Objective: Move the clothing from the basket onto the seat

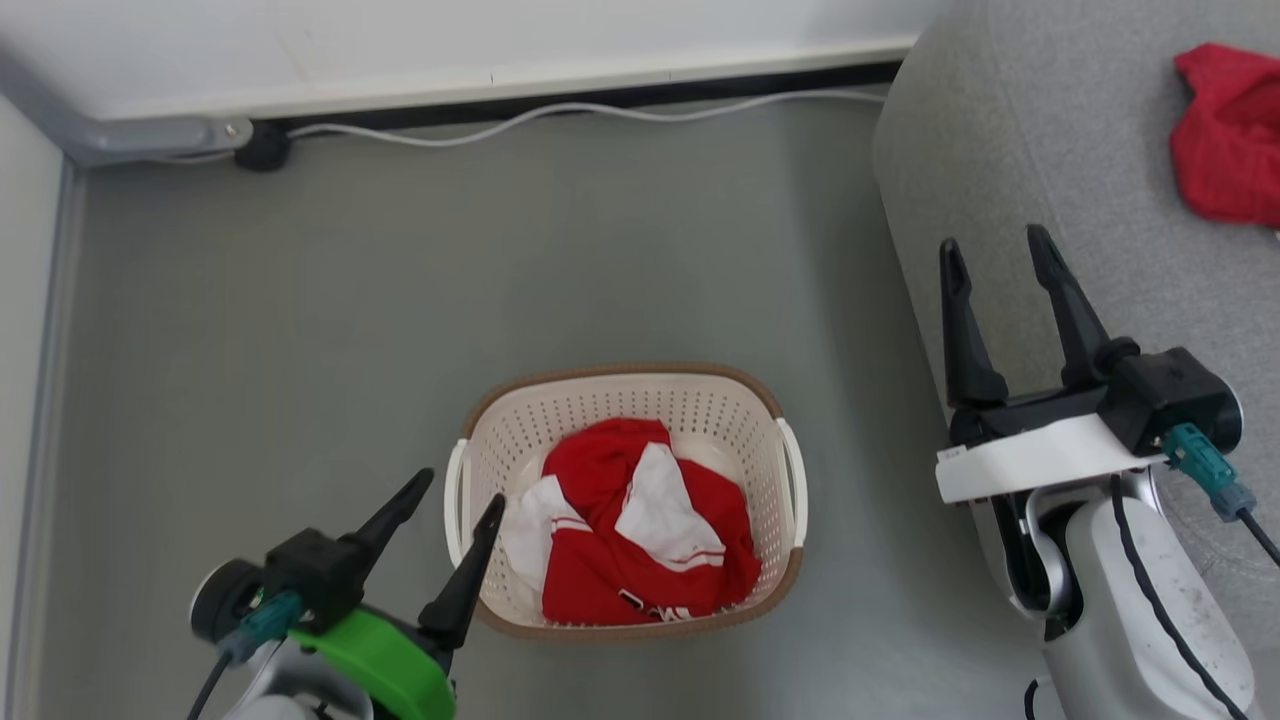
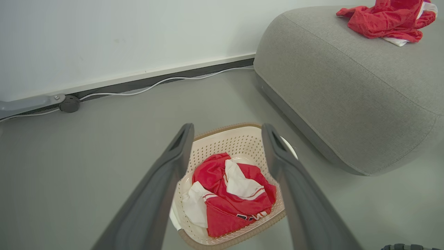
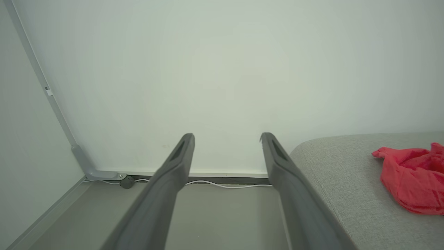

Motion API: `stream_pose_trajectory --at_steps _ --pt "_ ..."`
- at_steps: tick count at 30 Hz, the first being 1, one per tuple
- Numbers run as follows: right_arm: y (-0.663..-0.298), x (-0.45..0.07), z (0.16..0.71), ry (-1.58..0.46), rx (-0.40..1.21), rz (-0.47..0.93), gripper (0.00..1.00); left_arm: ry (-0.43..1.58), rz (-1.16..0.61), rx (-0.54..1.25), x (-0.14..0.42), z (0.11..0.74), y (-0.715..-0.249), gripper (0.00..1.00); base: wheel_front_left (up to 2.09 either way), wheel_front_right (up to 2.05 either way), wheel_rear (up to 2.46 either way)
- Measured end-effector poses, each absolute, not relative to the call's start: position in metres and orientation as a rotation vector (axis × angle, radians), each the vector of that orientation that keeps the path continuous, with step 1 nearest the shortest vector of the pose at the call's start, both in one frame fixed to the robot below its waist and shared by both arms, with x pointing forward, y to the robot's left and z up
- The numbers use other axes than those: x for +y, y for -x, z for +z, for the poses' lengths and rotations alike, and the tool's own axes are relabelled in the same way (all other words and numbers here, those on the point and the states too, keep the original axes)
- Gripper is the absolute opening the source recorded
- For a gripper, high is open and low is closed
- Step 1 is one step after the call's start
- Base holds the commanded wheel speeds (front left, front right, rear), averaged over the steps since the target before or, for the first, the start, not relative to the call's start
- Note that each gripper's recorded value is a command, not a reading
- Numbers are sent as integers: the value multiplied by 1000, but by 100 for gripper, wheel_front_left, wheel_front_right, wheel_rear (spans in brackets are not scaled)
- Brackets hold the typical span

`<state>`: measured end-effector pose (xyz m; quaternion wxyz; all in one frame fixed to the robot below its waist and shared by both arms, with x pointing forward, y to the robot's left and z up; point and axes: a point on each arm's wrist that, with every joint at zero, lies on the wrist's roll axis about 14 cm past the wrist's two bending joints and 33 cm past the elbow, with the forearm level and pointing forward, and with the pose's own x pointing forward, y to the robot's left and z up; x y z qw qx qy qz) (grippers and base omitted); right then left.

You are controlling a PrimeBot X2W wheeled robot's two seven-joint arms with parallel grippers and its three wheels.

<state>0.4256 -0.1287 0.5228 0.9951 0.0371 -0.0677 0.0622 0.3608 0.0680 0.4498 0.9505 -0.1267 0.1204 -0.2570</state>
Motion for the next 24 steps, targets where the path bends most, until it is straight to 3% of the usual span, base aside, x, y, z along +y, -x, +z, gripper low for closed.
stream_pose_trajectory --at_steps 24 --pt "-501 -129 497 -75 -162 120 100 95 -820 546 2 356 -415 100 0 0 0"
